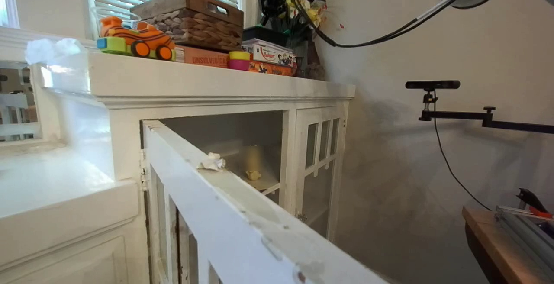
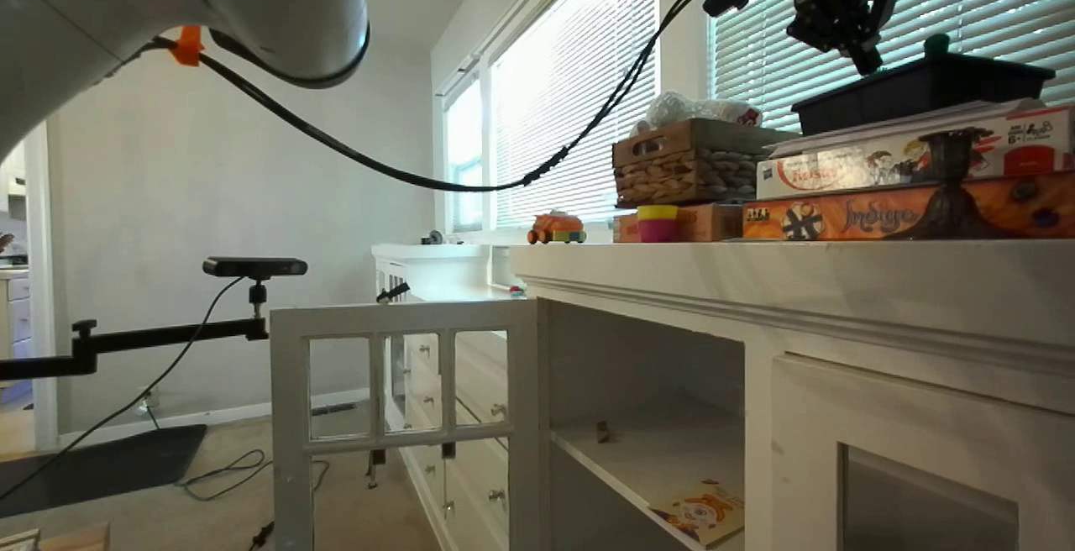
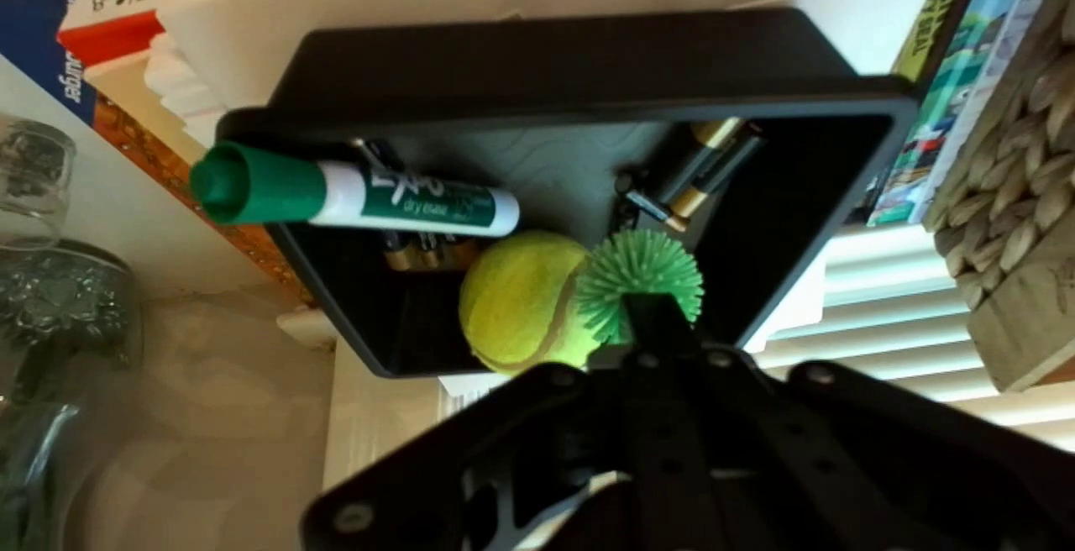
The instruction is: Pick up the yellow bowl put it in pink bowl, pick the green object put in the stacked cups
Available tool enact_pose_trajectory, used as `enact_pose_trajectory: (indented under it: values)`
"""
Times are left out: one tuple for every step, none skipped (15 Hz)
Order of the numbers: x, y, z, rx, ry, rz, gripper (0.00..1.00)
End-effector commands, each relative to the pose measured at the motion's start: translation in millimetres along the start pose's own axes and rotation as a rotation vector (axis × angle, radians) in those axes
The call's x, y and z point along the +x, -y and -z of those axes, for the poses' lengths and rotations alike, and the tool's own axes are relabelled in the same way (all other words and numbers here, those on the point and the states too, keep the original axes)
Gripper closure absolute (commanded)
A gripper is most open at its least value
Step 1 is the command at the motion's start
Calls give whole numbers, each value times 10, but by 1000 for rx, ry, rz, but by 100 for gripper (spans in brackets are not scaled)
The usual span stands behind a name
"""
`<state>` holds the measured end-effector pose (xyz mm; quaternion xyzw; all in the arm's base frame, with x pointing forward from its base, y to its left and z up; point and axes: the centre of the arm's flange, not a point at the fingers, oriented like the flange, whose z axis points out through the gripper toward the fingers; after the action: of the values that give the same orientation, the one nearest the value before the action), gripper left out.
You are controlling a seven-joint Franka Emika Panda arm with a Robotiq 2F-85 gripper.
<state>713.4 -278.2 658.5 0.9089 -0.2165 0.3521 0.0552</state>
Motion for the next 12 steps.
enact_pose_trajectory:
  values:
    - [156, 54, 422, 43, -27, 29, 100]
    - [148, 72, 543, 57, -30, 37, 100]
    - [122, 95, 658, 69, -28, 47, 100]
    - [105, 126, 749, 82, -18, 59, 100]
    - [52, 168, 847, 107, 8, 79, 100]
    - [8, 207, 922, 131, 36, 101, 100]
    - [-58, 267, 997, 146, 65, 121, 100]
    - [-109, 323, 1057, 173, 105, 146, 100]
    - [-174, 378, 1108, 195, 142, 170, 100]
    - [-241, 435, 1148, 198, 171, 192, 100]
    - [-295, 477, 1185, 211, 206, 214, 100]
    - [-340, 513, 1211, 220, 239, 234, 100]
